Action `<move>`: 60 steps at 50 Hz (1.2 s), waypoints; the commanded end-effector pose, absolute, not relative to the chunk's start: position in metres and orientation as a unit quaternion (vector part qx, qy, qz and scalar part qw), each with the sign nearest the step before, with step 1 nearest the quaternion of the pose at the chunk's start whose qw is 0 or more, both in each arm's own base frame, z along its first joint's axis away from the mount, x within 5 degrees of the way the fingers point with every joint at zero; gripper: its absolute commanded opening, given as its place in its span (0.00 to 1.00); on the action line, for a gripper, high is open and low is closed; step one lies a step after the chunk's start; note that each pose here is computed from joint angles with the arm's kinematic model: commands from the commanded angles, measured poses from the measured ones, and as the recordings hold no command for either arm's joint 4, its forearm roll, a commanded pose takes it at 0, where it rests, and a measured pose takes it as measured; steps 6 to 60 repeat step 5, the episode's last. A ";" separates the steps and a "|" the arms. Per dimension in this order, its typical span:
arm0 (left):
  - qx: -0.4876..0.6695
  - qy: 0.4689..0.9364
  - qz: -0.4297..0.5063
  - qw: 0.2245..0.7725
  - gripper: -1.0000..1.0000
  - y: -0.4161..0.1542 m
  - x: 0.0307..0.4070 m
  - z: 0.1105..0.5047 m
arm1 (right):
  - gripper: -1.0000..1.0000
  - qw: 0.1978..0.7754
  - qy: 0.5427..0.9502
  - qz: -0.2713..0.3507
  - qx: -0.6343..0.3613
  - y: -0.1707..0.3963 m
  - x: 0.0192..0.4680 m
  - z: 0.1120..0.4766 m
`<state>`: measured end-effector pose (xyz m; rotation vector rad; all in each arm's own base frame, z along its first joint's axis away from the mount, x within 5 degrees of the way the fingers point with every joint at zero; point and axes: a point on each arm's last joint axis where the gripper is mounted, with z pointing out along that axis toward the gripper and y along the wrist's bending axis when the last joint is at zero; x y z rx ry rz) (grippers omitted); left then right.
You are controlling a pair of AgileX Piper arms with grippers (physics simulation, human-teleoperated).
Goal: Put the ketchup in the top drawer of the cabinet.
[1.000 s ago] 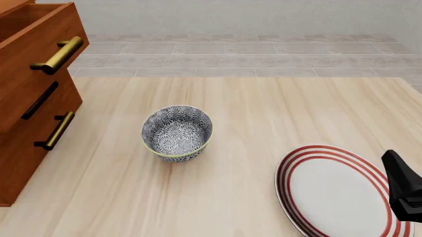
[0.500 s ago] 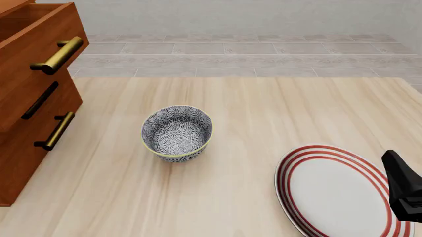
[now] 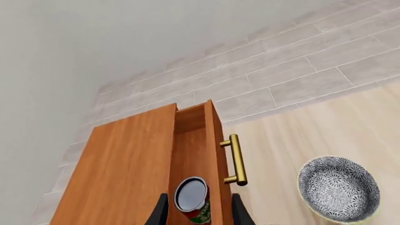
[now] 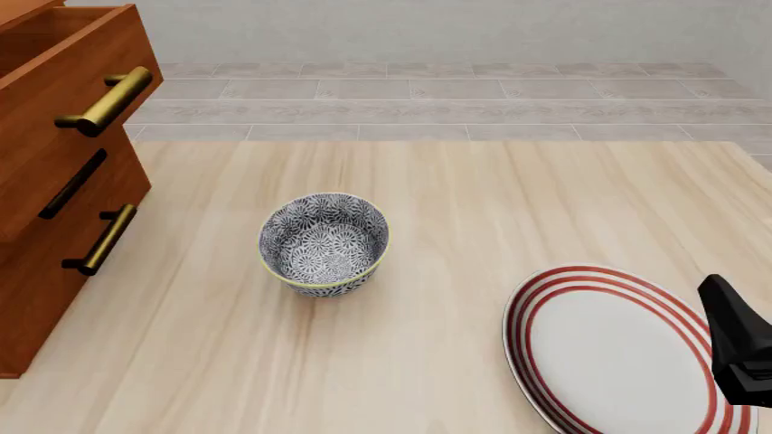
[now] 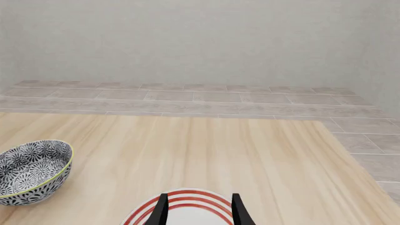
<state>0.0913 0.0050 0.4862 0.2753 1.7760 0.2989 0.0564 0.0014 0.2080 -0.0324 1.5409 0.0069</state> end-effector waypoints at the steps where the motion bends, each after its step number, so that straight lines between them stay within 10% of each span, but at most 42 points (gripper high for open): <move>1: 0.141 0.758 0.110 0.627 1.00 -0.001 0.066 0.491 | 1.00 0.717 0.696 0.003 -0.015 0.001 0.056 0.208; 60: 0.157 0.758 0.093 0.626 1.00 -0.003 0.061 0.479 | 1.00 0.717 0.696 0.003 -0.015 0.001 0.056 0.208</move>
